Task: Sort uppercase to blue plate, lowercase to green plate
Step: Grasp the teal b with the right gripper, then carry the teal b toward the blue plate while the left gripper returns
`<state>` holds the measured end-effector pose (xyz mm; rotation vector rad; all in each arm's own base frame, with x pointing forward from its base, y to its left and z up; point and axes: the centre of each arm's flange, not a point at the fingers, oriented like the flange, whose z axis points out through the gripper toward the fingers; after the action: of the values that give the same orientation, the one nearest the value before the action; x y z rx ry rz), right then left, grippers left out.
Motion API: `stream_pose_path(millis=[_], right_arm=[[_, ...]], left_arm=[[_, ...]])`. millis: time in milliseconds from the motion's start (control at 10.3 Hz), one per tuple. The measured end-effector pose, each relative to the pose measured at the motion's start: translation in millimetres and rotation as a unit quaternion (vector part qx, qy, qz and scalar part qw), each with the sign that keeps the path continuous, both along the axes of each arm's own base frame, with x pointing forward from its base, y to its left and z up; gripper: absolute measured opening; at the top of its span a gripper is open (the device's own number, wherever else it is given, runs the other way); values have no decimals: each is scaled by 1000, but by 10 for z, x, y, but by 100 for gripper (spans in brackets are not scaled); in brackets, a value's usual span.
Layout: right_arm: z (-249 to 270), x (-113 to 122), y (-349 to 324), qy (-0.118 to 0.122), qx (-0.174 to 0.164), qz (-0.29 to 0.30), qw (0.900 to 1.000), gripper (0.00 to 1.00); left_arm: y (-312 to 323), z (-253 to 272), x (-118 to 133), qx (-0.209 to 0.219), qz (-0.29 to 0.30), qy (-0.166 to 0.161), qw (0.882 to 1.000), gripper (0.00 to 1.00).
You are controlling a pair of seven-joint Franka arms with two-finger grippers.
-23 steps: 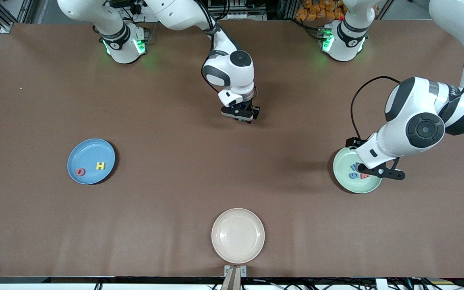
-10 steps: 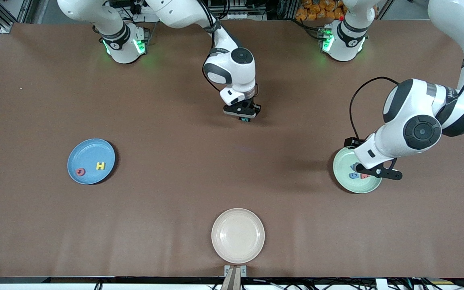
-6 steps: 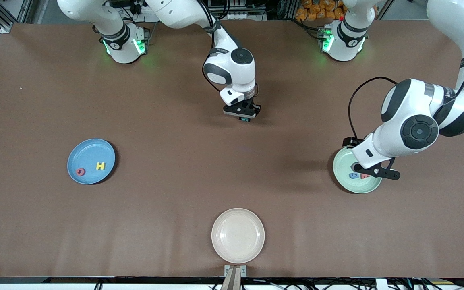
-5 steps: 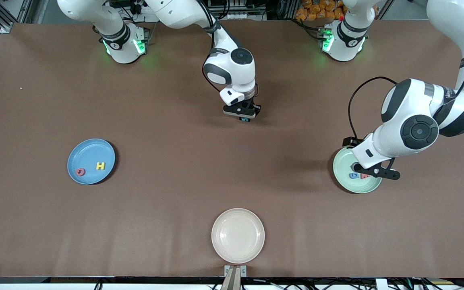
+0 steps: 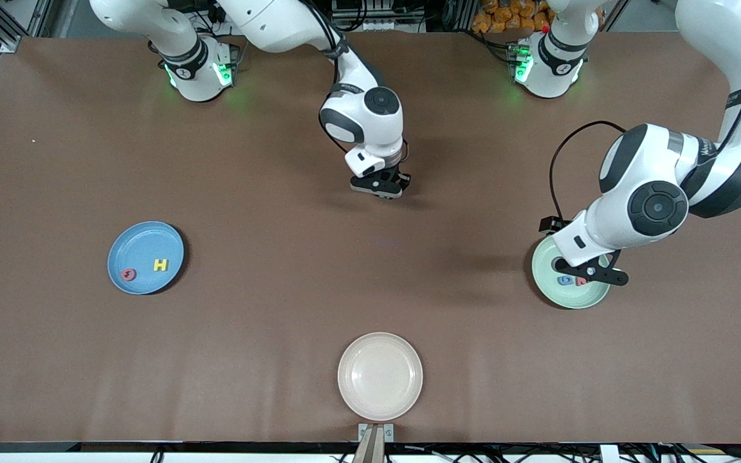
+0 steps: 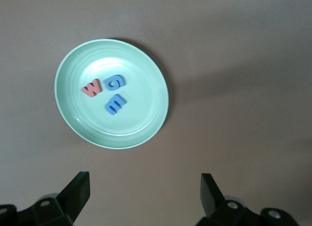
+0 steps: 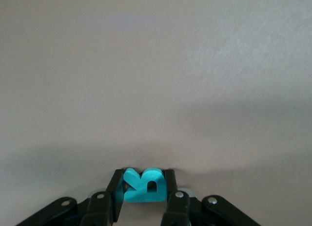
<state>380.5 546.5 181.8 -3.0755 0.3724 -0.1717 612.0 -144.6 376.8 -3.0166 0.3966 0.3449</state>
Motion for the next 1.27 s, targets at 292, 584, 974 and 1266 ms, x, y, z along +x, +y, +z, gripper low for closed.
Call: stream_pose_path(millis=[292,584,974,1266], right_arm=[[46,334,-222,8,-11,24,1000,38],[203,903,-701,21,-38,57,997,38],[285,1600,-1578,43,-64,129,989,38],[309,2175,-2574,59,-73,198,976,38]], left_arm=[[-235,-43,-79,-19,4,13,1000,100],[-898,-150,-388,-9,-4,23,1000,100],[-1837,-298,-1026,-49,-89,6,995,100],[-2856,-516,-1931,-83,-208,-28,974,100]])
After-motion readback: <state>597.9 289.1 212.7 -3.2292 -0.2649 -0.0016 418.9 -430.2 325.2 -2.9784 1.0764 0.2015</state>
